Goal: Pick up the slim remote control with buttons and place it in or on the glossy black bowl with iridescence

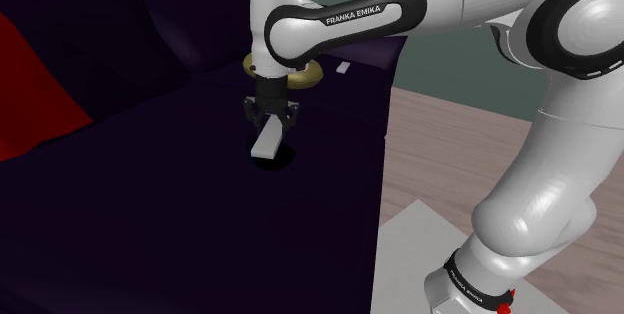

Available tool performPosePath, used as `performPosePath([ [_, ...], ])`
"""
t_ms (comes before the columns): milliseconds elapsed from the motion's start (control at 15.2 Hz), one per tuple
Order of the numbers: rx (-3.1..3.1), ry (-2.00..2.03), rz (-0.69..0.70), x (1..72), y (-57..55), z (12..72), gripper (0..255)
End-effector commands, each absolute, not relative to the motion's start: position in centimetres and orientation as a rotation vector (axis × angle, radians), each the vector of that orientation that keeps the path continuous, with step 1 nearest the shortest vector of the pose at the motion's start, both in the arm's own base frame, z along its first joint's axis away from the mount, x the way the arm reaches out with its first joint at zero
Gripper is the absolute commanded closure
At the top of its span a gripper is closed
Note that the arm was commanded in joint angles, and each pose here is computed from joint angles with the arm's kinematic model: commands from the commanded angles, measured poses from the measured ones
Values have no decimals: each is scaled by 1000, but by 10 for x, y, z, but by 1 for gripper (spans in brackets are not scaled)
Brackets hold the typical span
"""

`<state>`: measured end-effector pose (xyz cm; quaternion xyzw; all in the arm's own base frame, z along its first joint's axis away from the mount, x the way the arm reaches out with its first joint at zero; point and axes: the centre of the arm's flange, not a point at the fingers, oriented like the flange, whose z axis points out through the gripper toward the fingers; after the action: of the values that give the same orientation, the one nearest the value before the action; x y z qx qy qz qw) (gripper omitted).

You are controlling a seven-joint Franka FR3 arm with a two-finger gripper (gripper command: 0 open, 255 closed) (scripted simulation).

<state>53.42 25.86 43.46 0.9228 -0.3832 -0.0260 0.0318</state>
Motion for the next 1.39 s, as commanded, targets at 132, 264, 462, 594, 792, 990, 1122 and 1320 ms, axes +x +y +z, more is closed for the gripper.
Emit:
performPosePath([
  [132, 2842, -1180, -79, 534, 259, 434, 255],
  [264, 2842, -1180, -79, 534, 259, 434, 0],
  [462, 2842, -1180, -79, 534, 259, 434, 0],
  [594, 2842, -1180, -79, 534, 259, 434, 0],
  [792, 2842, -1180, -79, 537, 260, 474, 0],
  [990, 2842, -1180, -79, 538, 261, 484, 0],
  [1122, 2842, -1180, -79, 538, 261, 484, 0],
  [1320, 2842, -1180, -79, 538, 261, 484, 0],
])
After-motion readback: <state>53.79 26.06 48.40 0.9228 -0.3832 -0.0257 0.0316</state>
